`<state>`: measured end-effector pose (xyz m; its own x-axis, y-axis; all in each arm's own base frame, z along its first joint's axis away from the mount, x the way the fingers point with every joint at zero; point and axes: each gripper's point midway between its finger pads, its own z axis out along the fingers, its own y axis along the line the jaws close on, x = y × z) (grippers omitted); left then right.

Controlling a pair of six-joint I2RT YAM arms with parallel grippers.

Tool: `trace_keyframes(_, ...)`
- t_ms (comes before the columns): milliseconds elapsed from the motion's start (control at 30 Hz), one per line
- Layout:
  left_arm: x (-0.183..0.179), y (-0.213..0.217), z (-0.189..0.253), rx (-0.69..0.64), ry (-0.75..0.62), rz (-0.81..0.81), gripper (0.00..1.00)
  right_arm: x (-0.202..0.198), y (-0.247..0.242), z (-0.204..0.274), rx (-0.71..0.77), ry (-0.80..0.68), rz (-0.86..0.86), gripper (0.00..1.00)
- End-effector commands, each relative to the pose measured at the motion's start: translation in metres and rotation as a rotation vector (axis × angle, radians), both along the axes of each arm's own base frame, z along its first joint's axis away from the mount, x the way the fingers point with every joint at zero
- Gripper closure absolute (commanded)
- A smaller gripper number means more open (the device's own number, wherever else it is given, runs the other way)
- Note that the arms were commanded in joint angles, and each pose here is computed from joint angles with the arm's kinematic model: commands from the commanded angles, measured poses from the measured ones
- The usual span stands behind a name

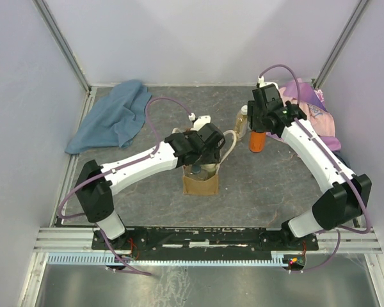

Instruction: Take the personal care products out of the canvas bag

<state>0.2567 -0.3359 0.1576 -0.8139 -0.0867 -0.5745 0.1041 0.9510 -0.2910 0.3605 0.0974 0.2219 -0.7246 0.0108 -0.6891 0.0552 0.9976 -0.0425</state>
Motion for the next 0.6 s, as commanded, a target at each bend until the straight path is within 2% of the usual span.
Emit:
trace_keyframes(0,-0.026,0.02,-0.042,0.203,0.105,-0.043,0.37,0.025,0.007,0.018,0.078,-0.151,-0.033,0.57)
trace_keyframes(100,-0.027,0.026,-0.042,0.233,0.095,-0.03,0.37,0.027,0.008,0.008,0.086,-0.14,-0.037,0.58)
trace_keyframes(200,-0.028,0.031,-0.044,0.259,0.098,-0.022,0.42,0.03,0.01,-0.004,0.099,-0.136,-0.046,0.58)
trace_keyframes(400,-0.03,0.038,-0.048,0.281,0.114,0.006,0.77,0.038,0.015,-0.027,0.125,-0.139,-0.057,0.58)
trace_keyframes(467,-0.03,0.037,-0.044,0.27,0.107,0.009,0.93,0.04,0.015,-0.035,0.121,-0.133,-0.06,0.58)
trace_keyframes(500,-0.028,0.036,-0.038,0.259,0.094,0.011,0.97,0.042,0.016,-0.039,0.118,-0.13,-0.061,0.58)
trace_keyframes(567,-0.024,0.034,-0.027,0.243,0.068,0.015,0.97,0.043,0.017,-0.048,0.116,-0.117,-0.056,0.57)
